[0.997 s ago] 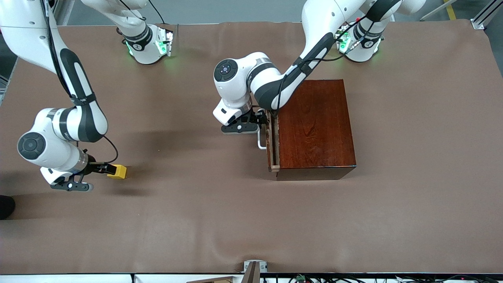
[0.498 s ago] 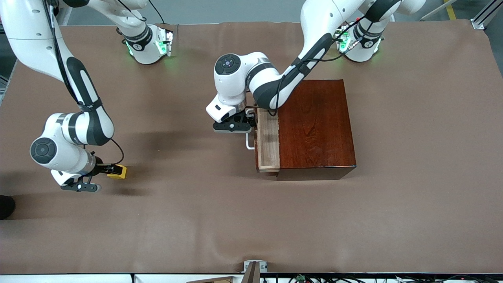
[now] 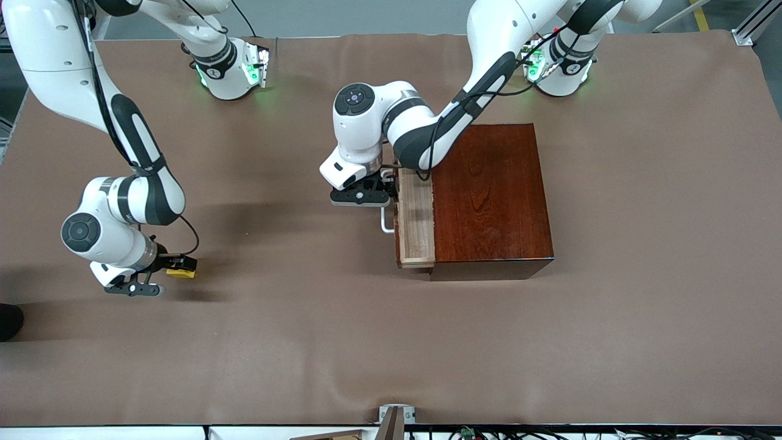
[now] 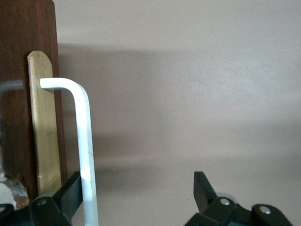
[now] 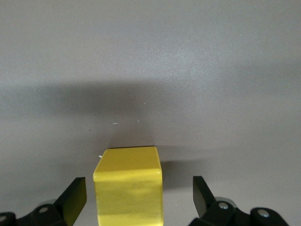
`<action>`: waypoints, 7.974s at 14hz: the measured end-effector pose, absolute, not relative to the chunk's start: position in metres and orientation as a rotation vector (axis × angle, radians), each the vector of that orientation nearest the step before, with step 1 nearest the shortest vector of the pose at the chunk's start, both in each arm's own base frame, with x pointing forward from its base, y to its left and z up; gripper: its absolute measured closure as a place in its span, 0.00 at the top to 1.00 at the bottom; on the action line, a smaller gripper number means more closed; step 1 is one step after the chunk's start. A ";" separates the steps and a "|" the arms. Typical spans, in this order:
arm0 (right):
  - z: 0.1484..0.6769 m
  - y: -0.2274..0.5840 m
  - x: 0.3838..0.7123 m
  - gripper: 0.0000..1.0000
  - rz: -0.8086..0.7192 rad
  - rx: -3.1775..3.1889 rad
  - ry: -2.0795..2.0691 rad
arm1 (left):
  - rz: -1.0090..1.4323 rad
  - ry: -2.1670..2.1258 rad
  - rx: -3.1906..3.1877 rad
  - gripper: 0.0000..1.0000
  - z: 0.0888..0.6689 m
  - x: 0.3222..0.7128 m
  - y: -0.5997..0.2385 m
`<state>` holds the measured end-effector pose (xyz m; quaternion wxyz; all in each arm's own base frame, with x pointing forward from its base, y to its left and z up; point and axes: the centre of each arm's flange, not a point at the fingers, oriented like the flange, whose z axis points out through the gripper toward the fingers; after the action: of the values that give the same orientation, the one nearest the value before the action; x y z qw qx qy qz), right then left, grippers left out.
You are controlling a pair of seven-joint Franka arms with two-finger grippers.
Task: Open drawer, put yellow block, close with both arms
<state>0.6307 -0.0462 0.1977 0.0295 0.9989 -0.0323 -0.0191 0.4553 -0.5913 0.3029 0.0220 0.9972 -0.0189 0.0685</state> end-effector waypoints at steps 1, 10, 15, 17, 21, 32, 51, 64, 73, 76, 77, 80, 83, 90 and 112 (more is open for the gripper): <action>0.195 -0.046 0.630 0.91 -0.061 3.081 -0.102 | 0.219 -0.063 3.073 1.00 0.304 0.454 -0.594; 0.196 -0.044 0.633 0.56 -0.050 3.107 -0.148 | 0.312 -0.137 2.877 1.00 0.319 0.438 -0.633; 0.223 -0.041 0.644 0.56 -0.004 3.111 -0.064 | 0.296 -0.057 2.874 1.00 0.350 0.454 -0.626; 0.239 -0.041 0.647 0.56 -0.016 3.111 -0.036 | 0.314 -0.008 2.913 1.00 0.393 0.466 -0.608; 0.275 -0.025 0.651 0.56 -0.027 3.122 0.017 | 0.346 0.171 3.011 1.00 0.507 0.493 -0.531; 0.358 0.107 0.642 0.56 0.020 3.140 0.646 | 0.007 0.316 3.132 1.00 0.637 0.546 -0.222; 0.437 0.460 0.530 0.56 0.160 2.142 2.368 | -0.011 -0.064 3.160 1.00 0.626 0.558 -0.072; 0.353 0.557 0.490 0.56 0.085 2.018 2.376 | -0.019 -0.031 3.167 1.00 0.624 0.560 -0.052; 0.333 0.563 0.494 0.90 0.114 2.058 2.323 | -0.026 -0.026 3.167 1.00 0.622 0.561 -0.050; 0.343 0.563 0.496 1.00 0.130 2.066 2.312 | -0.026 -0.025 3.167 1.00 0.622 0.561 -0.050; 0.350 0.561 0.498 1.00 0.131 2.068 2.305 | -0.026 -0.025 3.167 1.00 0.622 0.561 -0.050; 0.383 0.549 0.505 1.00 0.131 2.087 2.267 | -0.028 -0.025 3.167 1.00 0.621 0.561 -0.050; 0.420 0.503 0.534 1.00 0.087 2.159 2.170 | -0.028 -0.025 3.167 1.00 0.621 0.561 -0.050; 0.485 0.362 0.603 1.00 0.013 2.570 1.611 | -0.035 -0.186 3.115 1.00 0.622 0.548 -0.132; 0.646 0.041 0.548 1.00 -0.117 3.183 0.001 | 0.238 -1.739 2.306 1.00 0.436 0.465 -0.561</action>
<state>0.5476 0.0406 0.6458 -0.0220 0.9991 0.0002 -0.0367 0.4655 -0.5614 0.4363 0.1216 0.7898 -0.5957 0.0814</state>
